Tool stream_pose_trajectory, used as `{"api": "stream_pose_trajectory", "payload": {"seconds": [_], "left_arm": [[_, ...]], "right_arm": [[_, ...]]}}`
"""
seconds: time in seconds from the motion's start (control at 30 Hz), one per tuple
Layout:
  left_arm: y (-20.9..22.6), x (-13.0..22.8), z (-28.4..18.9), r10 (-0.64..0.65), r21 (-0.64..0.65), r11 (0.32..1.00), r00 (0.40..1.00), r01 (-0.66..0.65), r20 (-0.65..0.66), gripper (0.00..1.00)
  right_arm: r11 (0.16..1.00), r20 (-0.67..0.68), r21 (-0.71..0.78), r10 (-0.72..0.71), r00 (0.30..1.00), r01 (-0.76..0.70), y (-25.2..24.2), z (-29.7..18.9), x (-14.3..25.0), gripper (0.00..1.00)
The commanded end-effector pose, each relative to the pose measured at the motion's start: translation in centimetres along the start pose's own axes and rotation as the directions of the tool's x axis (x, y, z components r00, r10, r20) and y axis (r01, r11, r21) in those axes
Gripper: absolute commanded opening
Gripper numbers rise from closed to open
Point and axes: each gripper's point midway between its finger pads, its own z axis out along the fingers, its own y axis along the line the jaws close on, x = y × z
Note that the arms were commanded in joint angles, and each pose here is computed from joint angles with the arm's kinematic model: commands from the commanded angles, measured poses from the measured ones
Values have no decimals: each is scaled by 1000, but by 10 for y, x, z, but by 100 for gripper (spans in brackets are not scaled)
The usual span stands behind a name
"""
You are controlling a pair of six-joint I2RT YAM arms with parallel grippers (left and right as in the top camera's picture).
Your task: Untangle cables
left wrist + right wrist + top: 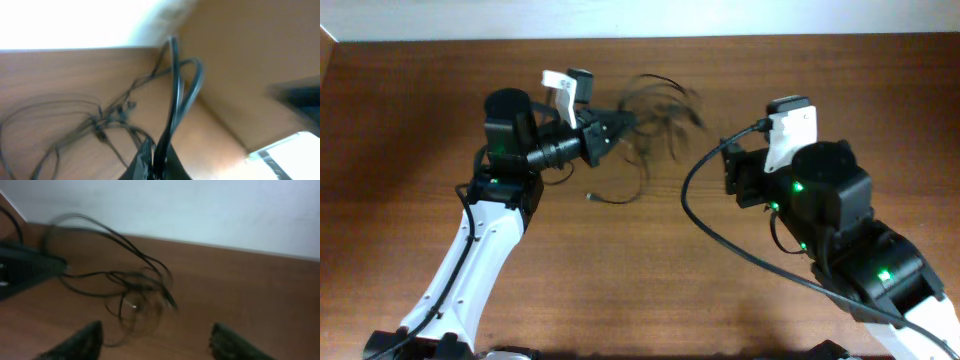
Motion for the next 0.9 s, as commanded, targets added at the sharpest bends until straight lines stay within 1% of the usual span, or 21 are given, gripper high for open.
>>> {"api": "stream_pose_trajectory", "payload": {"seconds": [0.0,0.03,0.1,0.13,0.2,0.3,0.33,0.43,0.5,0.53,0.57,0.6,0.67,0.73,0.77,0.87], "left_arm": [[-85,5,-33,274,478,847,962,-233,-17,0],[-81,0,-34,268,457,858,963,-234,-8,0],[-76,-3,-35,227,435,879,974,-197,-18,0],[-76,-3,-35,207,435,884,978,-175,-28,0],[-76,-3,-35,173,434,891,984,-136,-45,0],[-74,-5,-34,158,418,900,986,-126,-44,0],[-71,-7,-34,154,401,907,987,-127,-35,0],[-50,-16,-29,105,291,951,994,-101,2,0],[-36,-20,-25,18,214,977,1000,-20,9,0],[-22,-20,-22,-56,143,988,998,53,18,0],[-5,-19,-20,-148,57,988,988,146,32,0],[3,-18,-20,-198,20,980,979,198,40,0],[5,-18,-20,-252,13,968,967,251,42,0],[4,-18,-20,-300,17,954,953,300,43,0],[4,-19,-20,-318,19,948,947,317,44,0],[3,-21,-21,-363,19,932,930,363,51,0]], "right_arm": [[996,-80,-27,80,994,-83,7,9,17,82],[996,-88,-31,79,993,-82,8,11,19,84],[996,-110,-36,75,991,-80,10,17,23,85],[997,-137,-27,71,988,-76,10,26,30,85],[998,-189,-15,64,980,-68,11,44,43,89],[998,-268,6,64,961,-64,13,71,65,89],[997,-275,13,75,958,-75,13,73,67,89],[994,-253,13,106,962,-106,12,63,60,90],[994,-223,4,110,968,-112,9,41,52,99],[993,-214,1,115,970,-118,7,26,49,99],[984,-223,19,176,959,-176,3,6,53,99],[974,-233,35,225,946,-223,1,0,56,99],[947,-270,65,320,908,-314,1,-3,70,99],[945,-334,27,315,889,-325,12,7,85,100],[945,-353,21,312,882,-326,15,14,91,98],[944,-392,-6,302,869,-331,28,43,104,89]]}}
